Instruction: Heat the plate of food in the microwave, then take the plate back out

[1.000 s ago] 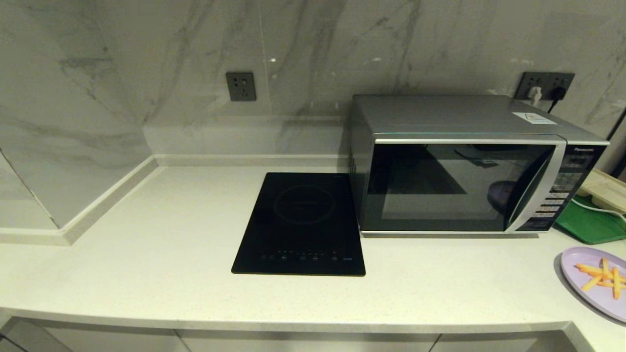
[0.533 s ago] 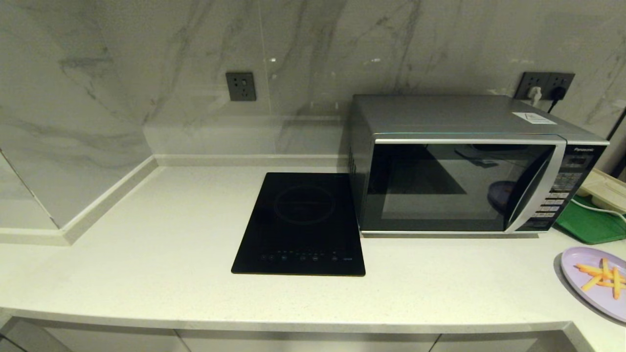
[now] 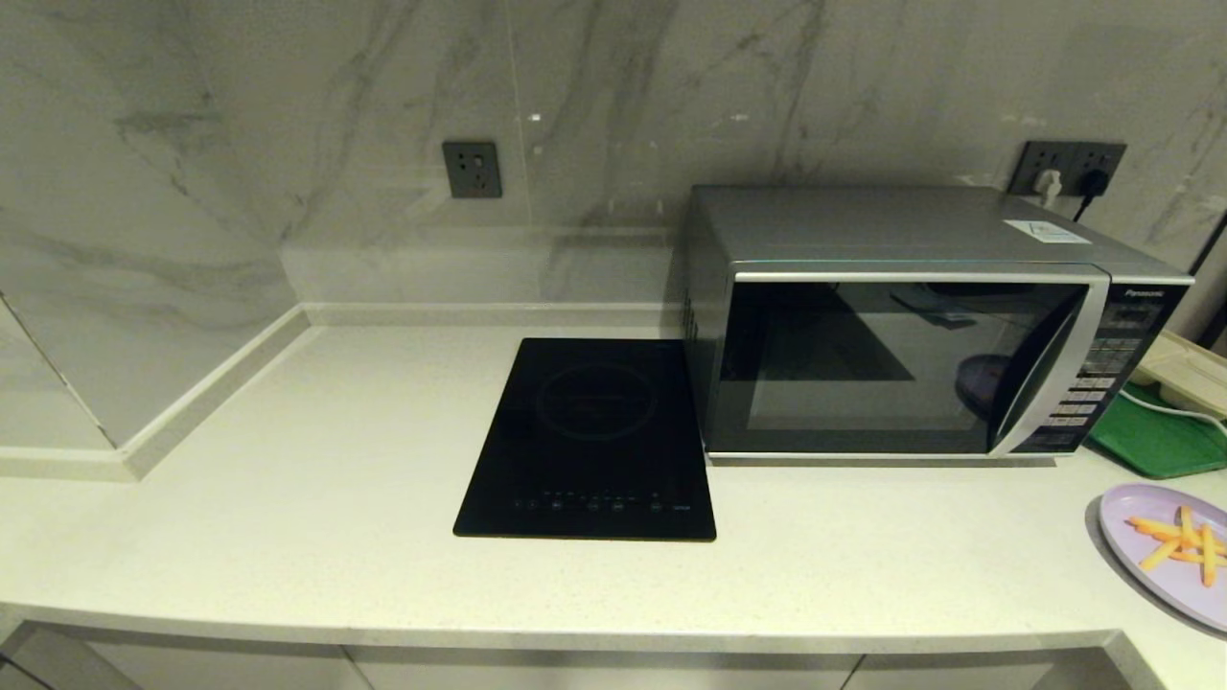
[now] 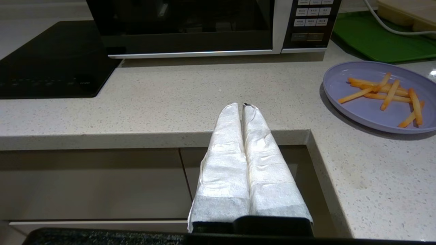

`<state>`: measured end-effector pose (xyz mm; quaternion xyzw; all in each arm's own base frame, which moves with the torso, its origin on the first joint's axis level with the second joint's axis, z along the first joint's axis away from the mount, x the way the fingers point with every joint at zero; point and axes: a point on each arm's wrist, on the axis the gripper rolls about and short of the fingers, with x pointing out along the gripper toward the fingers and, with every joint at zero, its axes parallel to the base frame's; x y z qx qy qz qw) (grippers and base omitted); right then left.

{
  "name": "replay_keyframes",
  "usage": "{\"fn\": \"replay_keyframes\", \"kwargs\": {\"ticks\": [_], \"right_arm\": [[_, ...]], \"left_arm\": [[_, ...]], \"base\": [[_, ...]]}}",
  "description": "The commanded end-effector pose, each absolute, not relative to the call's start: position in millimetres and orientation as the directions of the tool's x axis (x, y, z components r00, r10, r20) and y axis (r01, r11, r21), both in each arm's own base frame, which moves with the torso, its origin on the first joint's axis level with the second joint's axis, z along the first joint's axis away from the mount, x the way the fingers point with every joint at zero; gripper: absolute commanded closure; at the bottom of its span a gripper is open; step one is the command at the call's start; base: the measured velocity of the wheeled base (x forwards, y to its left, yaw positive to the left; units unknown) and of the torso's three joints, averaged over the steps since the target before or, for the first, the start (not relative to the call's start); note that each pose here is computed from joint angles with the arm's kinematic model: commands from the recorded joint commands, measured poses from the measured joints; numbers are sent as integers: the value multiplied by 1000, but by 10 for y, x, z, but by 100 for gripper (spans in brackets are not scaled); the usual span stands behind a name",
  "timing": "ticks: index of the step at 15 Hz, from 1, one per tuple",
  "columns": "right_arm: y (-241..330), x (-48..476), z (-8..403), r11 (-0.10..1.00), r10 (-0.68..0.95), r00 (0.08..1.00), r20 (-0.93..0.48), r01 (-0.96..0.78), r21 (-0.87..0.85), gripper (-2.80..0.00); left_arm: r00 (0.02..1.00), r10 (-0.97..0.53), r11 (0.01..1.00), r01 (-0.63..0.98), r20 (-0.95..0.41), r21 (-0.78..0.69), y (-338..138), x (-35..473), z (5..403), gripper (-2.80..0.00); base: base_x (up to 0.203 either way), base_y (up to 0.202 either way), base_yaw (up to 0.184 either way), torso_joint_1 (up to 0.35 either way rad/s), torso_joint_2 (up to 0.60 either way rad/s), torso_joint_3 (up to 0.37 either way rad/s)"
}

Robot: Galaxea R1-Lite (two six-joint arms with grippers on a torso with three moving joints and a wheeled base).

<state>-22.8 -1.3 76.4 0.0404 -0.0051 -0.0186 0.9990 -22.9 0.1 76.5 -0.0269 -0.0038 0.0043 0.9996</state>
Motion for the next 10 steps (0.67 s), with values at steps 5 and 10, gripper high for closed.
{"fn": "replay_keyframes", "kwargs": {"ticks": [5,10], "right_arm": [[-13,-226,762,995,-38,999,8,38,88,0],[-13,-226,765,994,-40,999,8,39,98,0]], "left_arm": [[1000,9,999,-9,8,-54,1,-229,765,0],[1000,9,999,-9,8,-54,1,-229,765,0]], "base": [[0,0,0,0,0,0],[0,0,0,0,0,0]]}}
